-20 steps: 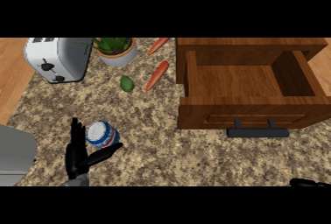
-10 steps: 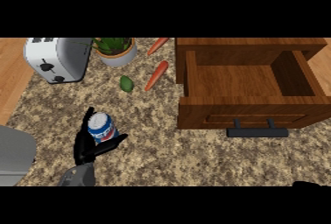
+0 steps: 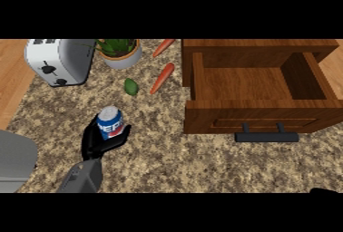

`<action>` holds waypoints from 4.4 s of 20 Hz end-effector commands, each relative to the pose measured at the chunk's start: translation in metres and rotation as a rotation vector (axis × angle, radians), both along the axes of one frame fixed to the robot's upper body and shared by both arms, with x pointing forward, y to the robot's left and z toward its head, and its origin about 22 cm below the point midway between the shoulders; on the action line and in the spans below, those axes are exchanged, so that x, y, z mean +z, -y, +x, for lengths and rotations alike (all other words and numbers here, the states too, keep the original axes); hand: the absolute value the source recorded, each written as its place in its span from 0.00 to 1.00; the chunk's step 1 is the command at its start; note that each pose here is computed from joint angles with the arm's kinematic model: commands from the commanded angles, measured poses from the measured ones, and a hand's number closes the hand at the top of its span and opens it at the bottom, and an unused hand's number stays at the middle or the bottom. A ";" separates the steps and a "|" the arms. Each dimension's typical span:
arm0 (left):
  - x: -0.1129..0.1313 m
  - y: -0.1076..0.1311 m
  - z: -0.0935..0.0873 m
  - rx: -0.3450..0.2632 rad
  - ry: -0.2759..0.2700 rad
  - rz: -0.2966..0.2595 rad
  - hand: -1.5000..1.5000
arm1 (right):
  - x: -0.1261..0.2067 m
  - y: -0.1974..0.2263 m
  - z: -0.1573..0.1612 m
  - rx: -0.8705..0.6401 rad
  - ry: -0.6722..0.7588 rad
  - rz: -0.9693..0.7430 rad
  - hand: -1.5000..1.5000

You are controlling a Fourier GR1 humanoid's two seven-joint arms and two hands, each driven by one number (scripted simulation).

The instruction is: Pick up the can, place it into the drawer and close the drawer

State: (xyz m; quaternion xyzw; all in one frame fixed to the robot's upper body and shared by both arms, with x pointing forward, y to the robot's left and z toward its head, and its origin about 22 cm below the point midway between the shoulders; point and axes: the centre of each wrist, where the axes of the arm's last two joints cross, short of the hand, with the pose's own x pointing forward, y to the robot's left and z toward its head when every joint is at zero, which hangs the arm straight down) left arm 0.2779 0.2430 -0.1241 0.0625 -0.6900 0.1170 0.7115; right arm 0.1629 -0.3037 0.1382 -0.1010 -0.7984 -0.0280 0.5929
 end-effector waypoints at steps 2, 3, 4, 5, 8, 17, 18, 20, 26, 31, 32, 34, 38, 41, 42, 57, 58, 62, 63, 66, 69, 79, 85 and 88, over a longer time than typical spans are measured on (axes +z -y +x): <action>-0.002 0.020 0.012 -0.070 0.041 0.024 1.00 | 0.006 -0.010 0.002 -0.011 0.006 0.002 0.00; 0.014 0.014 0.028 -0.104 0.039 0.000 1.00 | 0.002 -0.008 0.001 -0.008 0.008 -0.002 0.00; 0.010 0.010 0.028 -0.128 0.034 -0.014 1.00 | 0.002 -0.003 0.000 -0.013 -0.001 -0.005 0.00; 0.006 0.000 0.028 -0.141 0.027 0.014 1.00 | -0.013 -0.003 0.012 0.008 -0.003 -0.008 0.00; 0.019 0.026 0.048 -0.201 0.071 -0.021 1.00 | 0.009 0.006 0.011 -0.013 0.001 -0.005 0.00; 0.064 0.055 0.081 -0.286 0.114 -0.011 1.00 | 0.008 0.002 0.005 -0.036 0.023 -0.032 0.00; 0.087 0.055 0.099 -0.300 0.125 -0.021 1.00 | 0.001 0.008 0.001 -0.012 0.006 -0.040 0.00; 0.108 0.077 0.104 -0.326 0.157 0.007 1.00 | 0.013 0.002 0.005 -0.029 0.015 -0.034 0.00; 0.164 0.110 0.114 -0.386 0.171 0.046 1.00 | 0.030 0.012 0.013 -0.046 0.044 -0.032 0.00; 0.226 0.152 0.124 -0.413 0.171 0.024 1.00 | -0.006 -0.005 0.003 -0.030 0.024 -0.018 0.00; 0.244 0.132 0.131 -0.415 0.185 0.017 1.00 | 0.022 -0.004 -0.002 -0.051 -0.007 -0.029 0.00; 0.252 0.150 0.133 -0.424 0.213 0.041 1.00 | 0.018 0.004 0.009 -0.034 0.017 -0.041 0.00; 0.287 0.171 0.133 -0.416 0.197 0.067 1.00 | 0.015 0.003 0.009 -0.044 0.016 -0.023 0.00; 0.324 0.195 0.132 -0.431 0.200 0.096 1.00 | 0.009 0.008 0.005 -0.029 0.030 -0.035 0.00; 0.324 0.201 0.133 -0.450 0.190 0.082 1.00 | 0.013 -0.009 0.018 -0.041 0.020 -0.040 0.00; 0.373 0.252 0.149 -0.435 0.136 0.188 1.00 | 0.038 -0.013 0.015 -0.018 0.041 -0.047 0.00; 0.382 0.255 0.149 -0.443 0.123 0.176 1.00 | 0.017 -0.022 0.015 0.002 0.034 -0.027 0.00; 0.380 0.263 0.148 -0.402 0.130 0.213 1.00 | 0.027 -0.015 0.017 0.009 0.032 -0.039 0.00; 0.362 0.254 0.155 -0.388 0.130 0.218 1.00 | 0.023 -0.006 0.022 0.019 0.054 -0.036 0.00; 0.379 0.262 0.154 -0.365 0.143 0.257 1.00 | 0.026 -0.008 0.015 0.020 0.049 -0.040 0.00; 0.381 0.267 0.152 -0.299 0.112 0.239 0.00 | 0.041 -0.011 0.029 0.025 0.043 -0.043 0.00; 0.368 0.264 0.155 -0.226 0.154 0.236 0.00 | 0.037 -0.011 0.029 0.039 0.060 -0.168 0.00; 0.378 0.266 0.155 -0.194 0.149 0.170 0.00 | 0.048 -0.022 0.041 0.079 0.144 -0.326 0.00; 0.377 0.264 0.156 -0.210 0.161 0.151 0.00 | 0.055 -0.020 0.047 0.064 0.151 -0.452 0.00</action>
